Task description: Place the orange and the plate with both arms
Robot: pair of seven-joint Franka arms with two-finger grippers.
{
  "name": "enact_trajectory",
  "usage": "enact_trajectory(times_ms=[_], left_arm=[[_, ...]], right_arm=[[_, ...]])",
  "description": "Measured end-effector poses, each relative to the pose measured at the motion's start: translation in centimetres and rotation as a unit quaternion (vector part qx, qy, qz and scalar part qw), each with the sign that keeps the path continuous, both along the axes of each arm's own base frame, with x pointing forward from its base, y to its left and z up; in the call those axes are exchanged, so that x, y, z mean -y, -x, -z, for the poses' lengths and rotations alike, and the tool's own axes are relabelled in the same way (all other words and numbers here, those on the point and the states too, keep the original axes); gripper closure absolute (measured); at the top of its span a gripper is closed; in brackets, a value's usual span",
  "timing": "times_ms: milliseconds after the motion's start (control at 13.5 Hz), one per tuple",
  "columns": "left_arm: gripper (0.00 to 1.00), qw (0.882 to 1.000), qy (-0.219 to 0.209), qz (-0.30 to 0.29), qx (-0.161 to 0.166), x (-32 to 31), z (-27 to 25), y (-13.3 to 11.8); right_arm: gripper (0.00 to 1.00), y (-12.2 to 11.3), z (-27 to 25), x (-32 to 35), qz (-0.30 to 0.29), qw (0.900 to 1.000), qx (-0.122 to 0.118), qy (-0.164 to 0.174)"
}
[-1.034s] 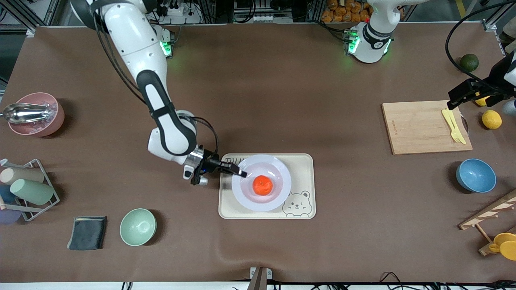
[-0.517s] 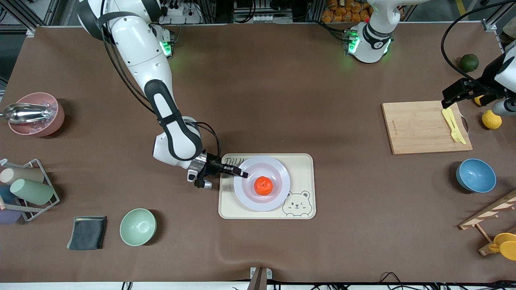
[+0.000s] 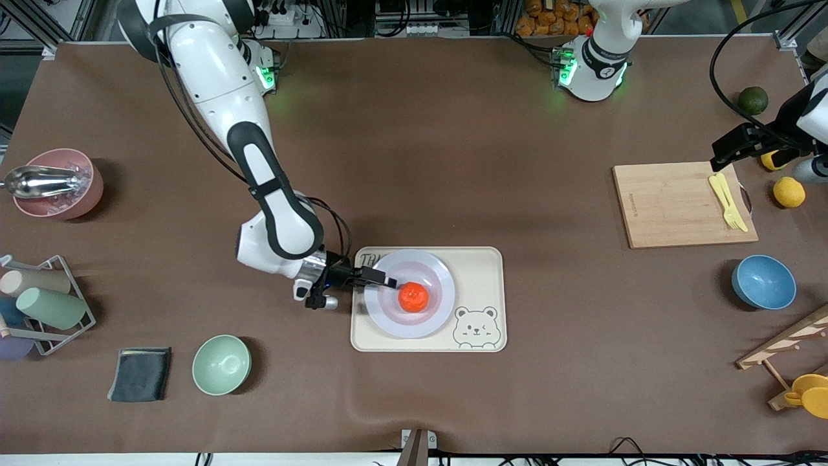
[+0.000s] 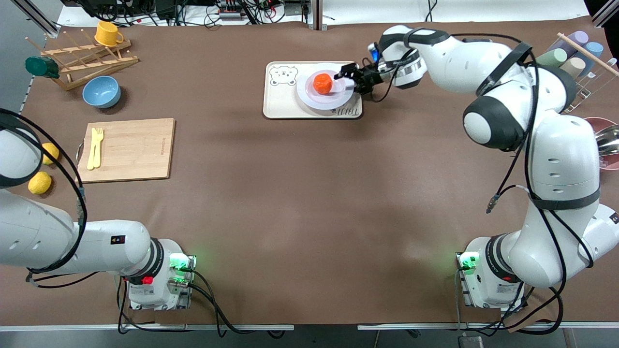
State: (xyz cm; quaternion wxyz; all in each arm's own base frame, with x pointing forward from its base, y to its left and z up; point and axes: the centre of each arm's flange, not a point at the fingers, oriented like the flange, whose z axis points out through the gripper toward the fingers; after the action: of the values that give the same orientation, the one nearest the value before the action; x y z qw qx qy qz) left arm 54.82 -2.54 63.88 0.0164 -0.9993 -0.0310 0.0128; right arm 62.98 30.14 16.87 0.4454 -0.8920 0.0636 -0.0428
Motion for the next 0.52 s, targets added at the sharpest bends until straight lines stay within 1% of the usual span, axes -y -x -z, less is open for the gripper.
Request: enact_trajectory(times_ms=[222,369,517], left_arm=[[0.0,1.0,0.0,0.0,-0.001,0.0,0.1,0.0],[0.0,1.0,0.0,0.0,-0.001,0.0,0.1,0.0],[0.0,1.0,0.0,0.001,-0.002,0.1,0.1,0.0]], right_arm=[[0.0,-1.8,-3.3,2.8,-0.021,0.999,0.034,0.03],[0.0,-2.2,-5.1,4.1,-0.032,0.997,0.05,0.045],[0.0,-2.2,-6.8,5.6,-0.048,0.994,0.063,0.069]])
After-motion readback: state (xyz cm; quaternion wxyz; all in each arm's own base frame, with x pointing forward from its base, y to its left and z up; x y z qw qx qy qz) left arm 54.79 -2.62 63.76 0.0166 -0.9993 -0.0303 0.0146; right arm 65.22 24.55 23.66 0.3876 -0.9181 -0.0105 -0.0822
